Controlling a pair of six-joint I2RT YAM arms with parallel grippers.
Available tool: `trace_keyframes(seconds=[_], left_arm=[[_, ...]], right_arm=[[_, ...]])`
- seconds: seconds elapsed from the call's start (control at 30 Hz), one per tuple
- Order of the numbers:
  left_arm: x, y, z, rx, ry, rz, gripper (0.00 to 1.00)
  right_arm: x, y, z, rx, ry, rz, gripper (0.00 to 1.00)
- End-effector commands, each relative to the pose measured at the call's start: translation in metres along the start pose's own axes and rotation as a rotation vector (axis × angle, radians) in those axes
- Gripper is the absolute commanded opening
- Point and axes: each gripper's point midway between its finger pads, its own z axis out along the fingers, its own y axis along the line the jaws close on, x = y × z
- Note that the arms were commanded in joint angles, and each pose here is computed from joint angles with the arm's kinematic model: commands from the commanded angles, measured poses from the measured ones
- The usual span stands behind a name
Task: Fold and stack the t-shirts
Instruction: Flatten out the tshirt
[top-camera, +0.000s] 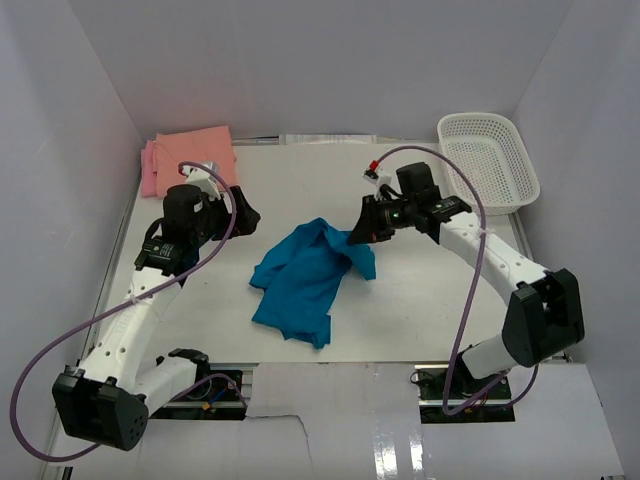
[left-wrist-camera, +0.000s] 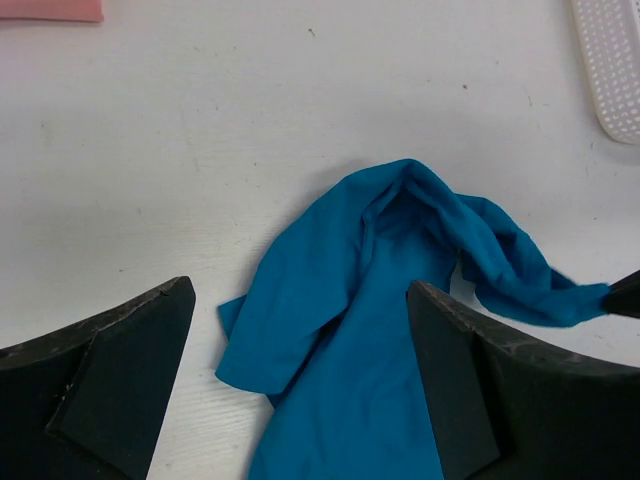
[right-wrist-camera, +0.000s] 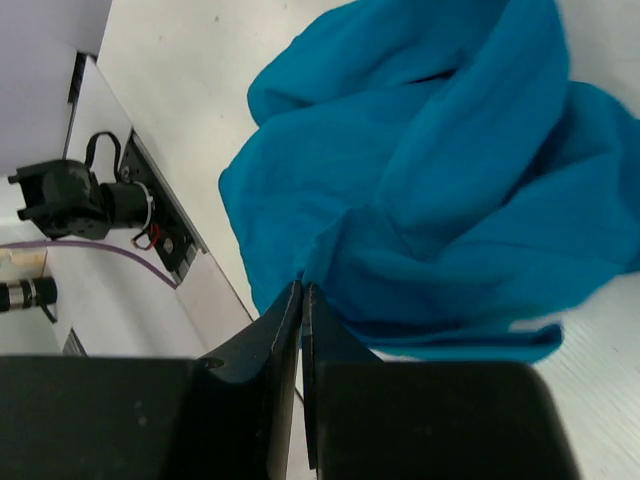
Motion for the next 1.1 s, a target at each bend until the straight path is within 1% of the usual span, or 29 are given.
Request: trace_keyframes(seconds=[0.0, 0.03, 0.07, 0.1, 0.13, 0.17, 0.2, 0.23, 0.27, 0.33, 0.37, 0.4, 0.43, 0.47, 0.5, 0.53, 0.57, 0.6, 0.67, 0.7, 0.73, 0.77, 0.8, 0.83, 0.87, 0.9, 1.0, 1.07], left_arm=[[0.004, -0.001, 0.004, 0.009, 0.019, 0.007, 0.98], [0.004, 0.0, 0.004, 0.006, 0.017, 0.012, 0.98], [0.003, 0.0, 0.003, 0.002, 0.014, 0.014, 0.98], [0.002, 0.002, 0.002, -0.004, 0.004, 0.017, 0.98], [0.001, 0.001, 0.001, -0.004, 0.0, 0.021, 0.98], [0.0, 0.002, 0.0, -0.007, -0.004, 0.023, 0.98], [0.001, 0.002, 0.0, -0.009, -0.005, 0.023, 0.98], [0.001, 0.003, 0.0, -0.01, -0.005, 0.023, 0.98], [0.002, 0.003, 0.0, -0.011, -0.004, 0.024, 0.98], [0.005, 0.004, 0.001, -0.011, 0.006, 0.025, 0.98], [0.005, 0.005, 0.001, -0.012, 0.005, 0.028, 0.98], [0.006, 0.005, 0.002, -0.012, 0.009, 0.028, 0.98], [0.008, 0.006, 0.003, -0.013, 0.013, 0.027, 0.98], [0.009, 0.005, 0.004, -0.01, 0.016, 0.027, 0.98], [0.009, 0.005, 0.005, -0.008, 0.016, 0.027, 0.98], [0.01, 0.004, 0.006, -0.005, 0.019, 0.027, 0.98], [0.011, 0.004, 0.007, -0.002, 0.027, 0.026, 0.98], [0.011, 0.005, 0.008, -0.002, 0.027, 0.026, 0.98], [0.012, 0.004, 0.008, 0.002, 0.028, 0.026, 0.98], [0.012, 0.004, 0.008, 0.003, 0.03, 0.028, 0.98], [0.011, 0.003, 0.008, 0.006, 0.028, 0.029, 0.98], [0.011, 0.004, 0.008, 0.003, 0.027, 0.028, 0.98], [0.012, 0.005, 0.008, 0.002, 0.03, 0.033, 0.98], [0.012, 0.005, 0.008, 0.002, 0.026, 0.033, 0.98], [0.012, 0.004, 0.008, 0.003, 0.027, 0.033, 0.98], [0.012, 0.004, 0.007, 0.002, 0.028, 0.033, 0.98], [0.013, 0.004, 0.008, 0.005, 0.031, 0.031, 0.98], [0.013, 0.004, 0.008, 0.008, 0.03, 0.033, 0.98]], right_arm=[[0.003, 0.035, 0.027, -0.117, 0.037, -0.082, 0.08], [-0.006, 0.047, 0.032, -0.138, 0.034, -0.114, 0.08], [0.004, 0.057, 0.05, -0.167, 0.089, -0.121, 0.08], [0.005, 0.066, 0.058, -0.19, 0.112, -0.129, 0.08], [-0.007, 0.08, 0.063, -0.212, 0.105, -0.162, 0.08], [-0.007, 0.083, 0.071, -0.214, 0.117, -0.167, 0.08], [0.002, 0.075, 0.088, -0.189, 0.163, -0.145, 0.08], [-0.005, 0.076, 0.093, -0.187, 0.159, -0.149, 0.08], [0.002, 0.066, 0.104, -0.174, 0.188, -0.125, 0.08], [0.007, 0.058, 0.11, -0.16, 0.205, -0.111, 0.26], [0.014, 0.052, 0.114, -0.151, 0.225, -0.095, 0.47], [0.019, 0.048, 0.115, -0.141, 0.234, -0.091, 0.57], [0.022, 0.045, 0.114, -0.125, 0.235, -0.095, 0.65], [0.028, 0.04, 0.109, -0.094, 0.231, -0.096, 0.68], [0.028, 0.028, 0.107, -0.019, 0.206, -0.108, 0.68], [0.029, 0.023, 0.102, 0.012, 0.193, -0.12, 0.68], [0.024, 0.028, 0.09, 0.029, 0.152, -0.15, 0.68], [0.039, 0.012, 0.086, 0.094, 0.16, -0.156, 0.68], [0.04, 0.017, 0.07, 0.122, 0.105, -0.211, 0.68], [0.06, 0.002, 0.067, 0.172, 0.128, -0.215, 0.7], [0.067, 0.0, 0.063, 0.182, 0.125, -0.222, 0.7], [0.066, 0.005, 0.055, 0.182, 0.088, -0.246, 0.7], [0.086, -0.004, 0.053, 0.194, 0.114, -0.237, 0.7], [0.093, -0.004, 0.047, 0.187, 0.092, -0.247, 0.7], [0.089, -0.003, 0.048, 0.188, 0.076, -0.254, 0.7], [0.101, -0.011, 0.048, 0.197, 0.093, -0.246, 0.7], [0.107, -0.016, 0.051, 0.202, 0.09, -0.238, 0.7], [0.115, -0.017, 0.058, 0.174, 0.111, -0.23, 0.7]])
